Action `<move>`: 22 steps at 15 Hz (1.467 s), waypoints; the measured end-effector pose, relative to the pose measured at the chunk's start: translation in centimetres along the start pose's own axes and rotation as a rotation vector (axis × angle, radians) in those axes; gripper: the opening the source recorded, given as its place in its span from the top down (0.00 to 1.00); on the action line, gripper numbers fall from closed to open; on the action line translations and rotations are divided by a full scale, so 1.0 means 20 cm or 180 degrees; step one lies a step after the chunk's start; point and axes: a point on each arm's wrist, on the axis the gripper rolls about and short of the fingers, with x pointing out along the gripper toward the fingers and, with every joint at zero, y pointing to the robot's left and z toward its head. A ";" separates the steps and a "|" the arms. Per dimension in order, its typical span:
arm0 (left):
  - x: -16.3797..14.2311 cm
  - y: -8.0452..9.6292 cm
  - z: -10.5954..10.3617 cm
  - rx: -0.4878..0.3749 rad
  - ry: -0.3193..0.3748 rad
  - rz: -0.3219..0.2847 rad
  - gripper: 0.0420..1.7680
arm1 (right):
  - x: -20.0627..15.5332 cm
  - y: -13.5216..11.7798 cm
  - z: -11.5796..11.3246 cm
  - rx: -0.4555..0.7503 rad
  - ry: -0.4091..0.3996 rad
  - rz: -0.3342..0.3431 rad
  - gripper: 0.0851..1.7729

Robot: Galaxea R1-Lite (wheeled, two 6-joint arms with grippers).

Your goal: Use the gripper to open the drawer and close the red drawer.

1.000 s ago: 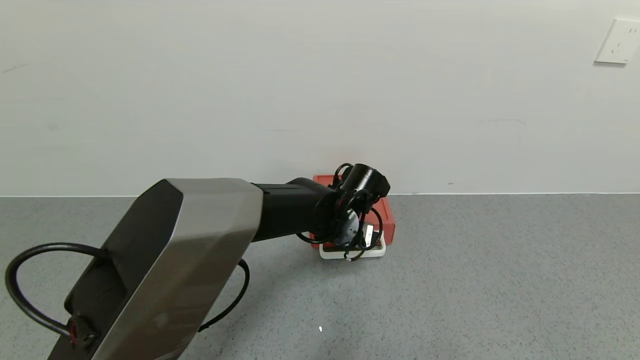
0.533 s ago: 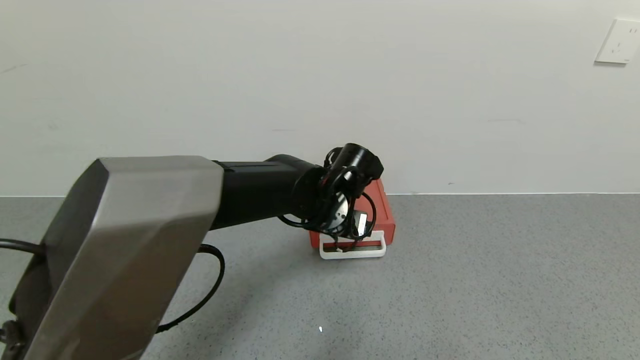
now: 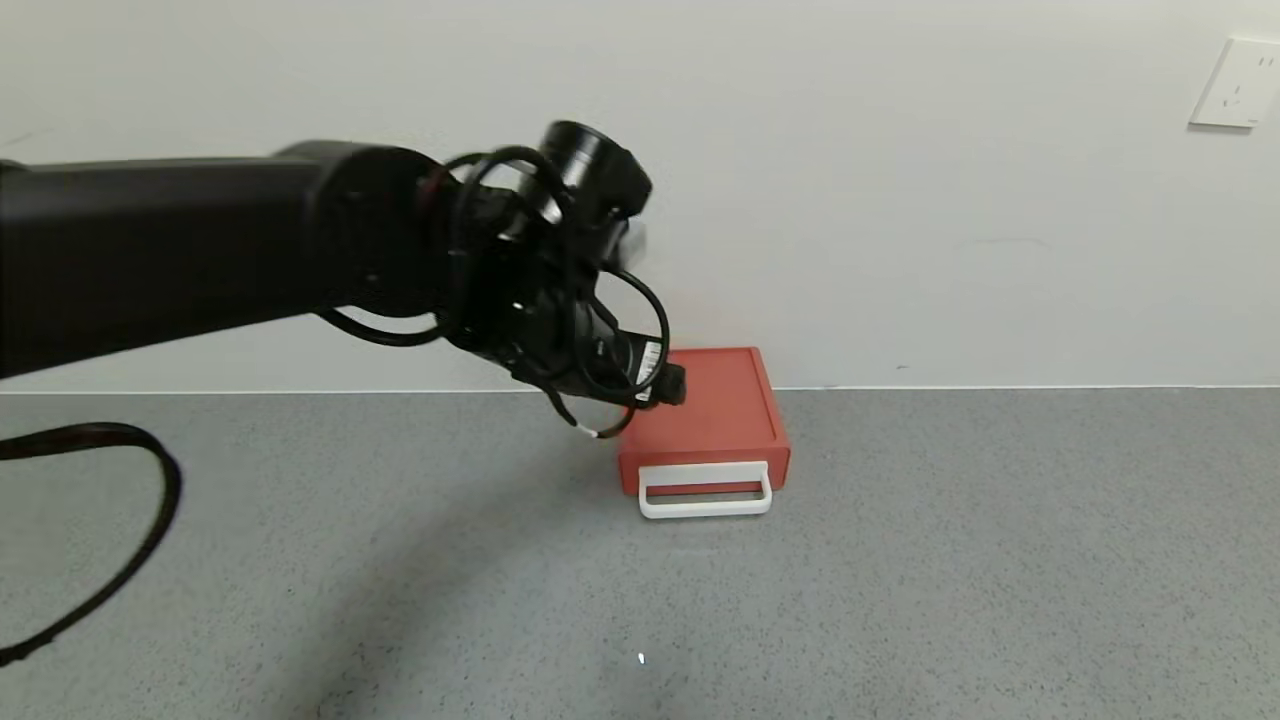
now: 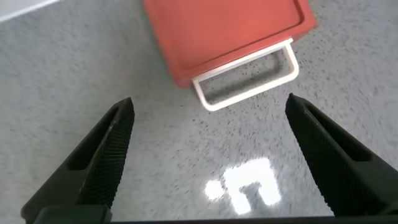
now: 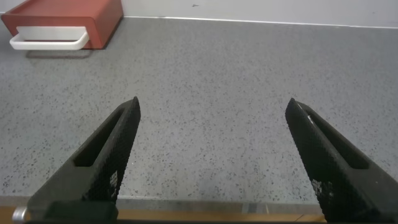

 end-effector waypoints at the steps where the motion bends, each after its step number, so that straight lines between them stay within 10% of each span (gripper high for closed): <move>1: -0.08 0.07 0.01 0.0062 -0.0049 -0.0093 0.01 | 0.00 0.00 0.00 0.0000 0.0000 -0.0001 0.04; 11: -0.84 0.42 -0.23 0.0212 -0.0604 -0.0171 0.01 | 0.00 0.00 0.00 0.0000 0.0000 0.0000 0.04; 22: -1.41 0.60 -0.74 -0.0214 -0.1246 0.0706 0.01 | 0.00 0.00 0.00 0.0000 0.0000 0.0000 0.04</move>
